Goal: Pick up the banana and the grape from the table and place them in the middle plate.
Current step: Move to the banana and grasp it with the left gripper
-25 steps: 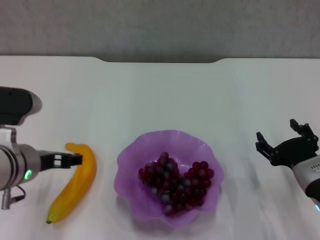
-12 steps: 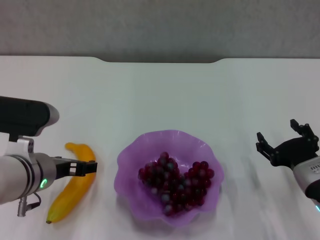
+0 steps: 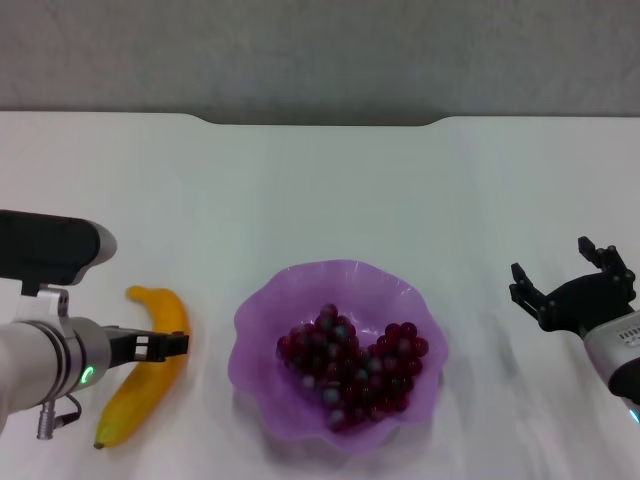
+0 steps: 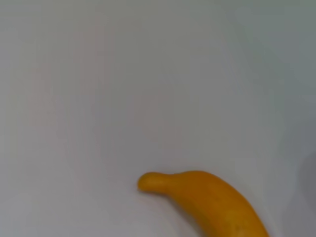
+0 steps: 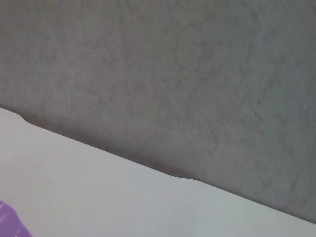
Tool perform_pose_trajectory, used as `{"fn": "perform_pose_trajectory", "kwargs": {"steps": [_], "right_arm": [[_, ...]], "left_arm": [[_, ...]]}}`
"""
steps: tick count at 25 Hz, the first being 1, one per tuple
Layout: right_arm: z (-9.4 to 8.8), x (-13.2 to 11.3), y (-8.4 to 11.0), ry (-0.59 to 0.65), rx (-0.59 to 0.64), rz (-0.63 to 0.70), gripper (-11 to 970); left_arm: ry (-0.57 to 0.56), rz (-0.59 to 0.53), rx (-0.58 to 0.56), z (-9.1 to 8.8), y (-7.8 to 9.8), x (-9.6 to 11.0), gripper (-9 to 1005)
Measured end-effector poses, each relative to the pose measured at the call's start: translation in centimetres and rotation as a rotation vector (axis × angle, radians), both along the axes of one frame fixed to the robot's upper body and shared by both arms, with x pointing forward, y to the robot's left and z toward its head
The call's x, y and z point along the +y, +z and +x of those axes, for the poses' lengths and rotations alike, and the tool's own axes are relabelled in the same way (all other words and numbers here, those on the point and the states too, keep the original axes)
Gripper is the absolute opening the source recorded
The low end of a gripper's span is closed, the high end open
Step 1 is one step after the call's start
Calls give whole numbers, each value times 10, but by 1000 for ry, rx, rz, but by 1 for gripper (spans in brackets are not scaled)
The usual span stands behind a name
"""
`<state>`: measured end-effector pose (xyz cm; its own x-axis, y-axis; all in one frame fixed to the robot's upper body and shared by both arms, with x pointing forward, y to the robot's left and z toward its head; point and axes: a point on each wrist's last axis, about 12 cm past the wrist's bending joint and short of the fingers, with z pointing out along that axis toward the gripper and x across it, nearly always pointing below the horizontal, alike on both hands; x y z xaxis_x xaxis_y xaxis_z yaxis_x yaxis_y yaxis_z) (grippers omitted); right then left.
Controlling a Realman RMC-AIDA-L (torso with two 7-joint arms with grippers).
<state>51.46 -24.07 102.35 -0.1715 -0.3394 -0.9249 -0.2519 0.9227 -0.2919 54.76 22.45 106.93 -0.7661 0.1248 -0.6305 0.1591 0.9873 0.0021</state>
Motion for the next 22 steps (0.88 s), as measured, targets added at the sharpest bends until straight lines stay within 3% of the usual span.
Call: {"fn": "perform_pose_trajectory", "kwargs": {"steps": [13, 22], "right_arm": [[0, 0, 0, 1, -1, -1, 897], [0, 2, 1, 6, -4, 2, 897]], "left_arm": [[-8, -25, 17, -2, 1, -6, 870], [6, -28, 15, -1, -9, -1, 863]]}}
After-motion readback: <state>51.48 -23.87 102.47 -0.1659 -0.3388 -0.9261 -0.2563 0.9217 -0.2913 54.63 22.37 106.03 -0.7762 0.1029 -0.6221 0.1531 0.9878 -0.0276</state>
